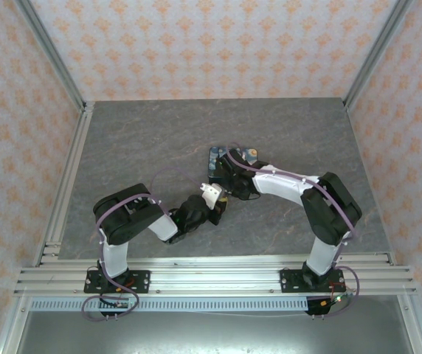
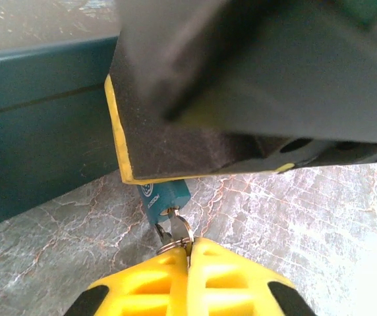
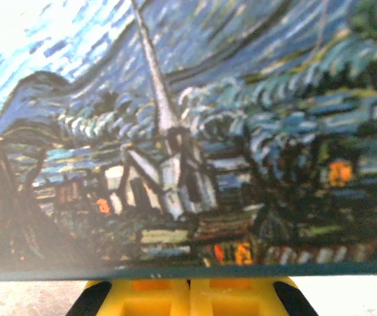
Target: Unlock a padlock with a key
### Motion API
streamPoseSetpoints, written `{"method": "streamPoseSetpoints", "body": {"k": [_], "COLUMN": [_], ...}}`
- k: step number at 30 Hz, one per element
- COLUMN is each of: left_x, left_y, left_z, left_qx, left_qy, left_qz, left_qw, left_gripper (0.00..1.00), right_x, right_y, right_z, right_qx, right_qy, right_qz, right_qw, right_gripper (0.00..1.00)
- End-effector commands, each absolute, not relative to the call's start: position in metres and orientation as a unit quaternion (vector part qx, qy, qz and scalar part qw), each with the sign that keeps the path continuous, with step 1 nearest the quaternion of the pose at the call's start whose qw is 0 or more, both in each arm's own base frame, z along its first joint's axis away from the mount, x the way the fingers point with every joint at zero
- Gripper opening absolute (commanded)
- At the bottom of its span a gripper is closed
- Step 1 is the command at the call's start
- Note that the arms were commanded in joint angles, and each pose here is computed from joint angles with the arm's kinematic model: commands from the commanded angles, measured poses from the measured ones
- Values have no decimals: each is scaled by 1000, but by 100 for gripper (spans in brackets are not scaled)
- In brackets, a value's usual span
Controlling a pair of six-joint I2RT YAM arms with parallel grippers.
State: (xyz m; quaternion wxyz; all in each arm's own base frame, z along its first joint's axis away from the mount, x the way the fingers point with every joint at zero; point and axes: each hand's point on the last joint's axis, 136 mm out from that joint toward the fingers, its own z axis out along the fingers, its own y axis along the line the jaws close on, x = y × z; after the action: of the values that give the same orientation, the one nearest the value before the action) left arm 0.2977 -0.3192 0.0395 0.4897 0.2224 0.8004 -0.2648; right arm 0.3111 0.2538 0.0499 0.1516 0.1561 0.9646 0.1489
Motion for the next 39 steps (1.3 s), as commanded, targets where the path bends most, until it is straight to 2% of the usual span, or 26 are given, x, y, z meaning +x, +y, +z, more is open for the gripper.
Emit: {"method": "streamPoseSetpoints", "body": {"k": [1, 4, 9, 16, 20, 28, 34, 36, 39], "left_x": [301, 298, 295, 297, 300, 307, 319, 321, 323], "left_y": [-327, -320, -305, -273, -266, -281, -292, -291, -287], "left_z": [66, 68, 79, 95, 108, 110, 107, 105, 103], "left_qx": [219, 221, 195, 85, -2, -128, -180, -192, -207], "left_qy": [781, 784, 793, 838, 842, 811, 771, 766, 765], "left_qz": [-278, -268, -280, -310, -359, -474, -538, -541, -538], "left_qw": [514, 514, 504, 442, 403, 319, 289, 288, 286], "left_gripper": [21, 30, 35, 36, 37, 32, 28, 29, 36], "right_x": [299, 301, 302, 307, 309, 310, 311, 311, 312], "right_y": [250, 254, 257, 261, 265, 272, 274, 274, 275], "right_z": [52, 57, 62, 64, 64, 58, 58, 58, 60], "right_qx": [142, 141, 135, 181, 196, 234, 252, 256, 258], "right_qy": [970, 968, 965, 941, 930, 906, 895, 892, 890], "right_qz": [144, 166, 194, 268, 296, 343, 360, 364, 369], "right_qw": [134, 123, 112, 104, 99, 81, 74, 73, 72], "right_gripper": [0, 0, 0, 0, 0, 0, 0, 0, 0]}}
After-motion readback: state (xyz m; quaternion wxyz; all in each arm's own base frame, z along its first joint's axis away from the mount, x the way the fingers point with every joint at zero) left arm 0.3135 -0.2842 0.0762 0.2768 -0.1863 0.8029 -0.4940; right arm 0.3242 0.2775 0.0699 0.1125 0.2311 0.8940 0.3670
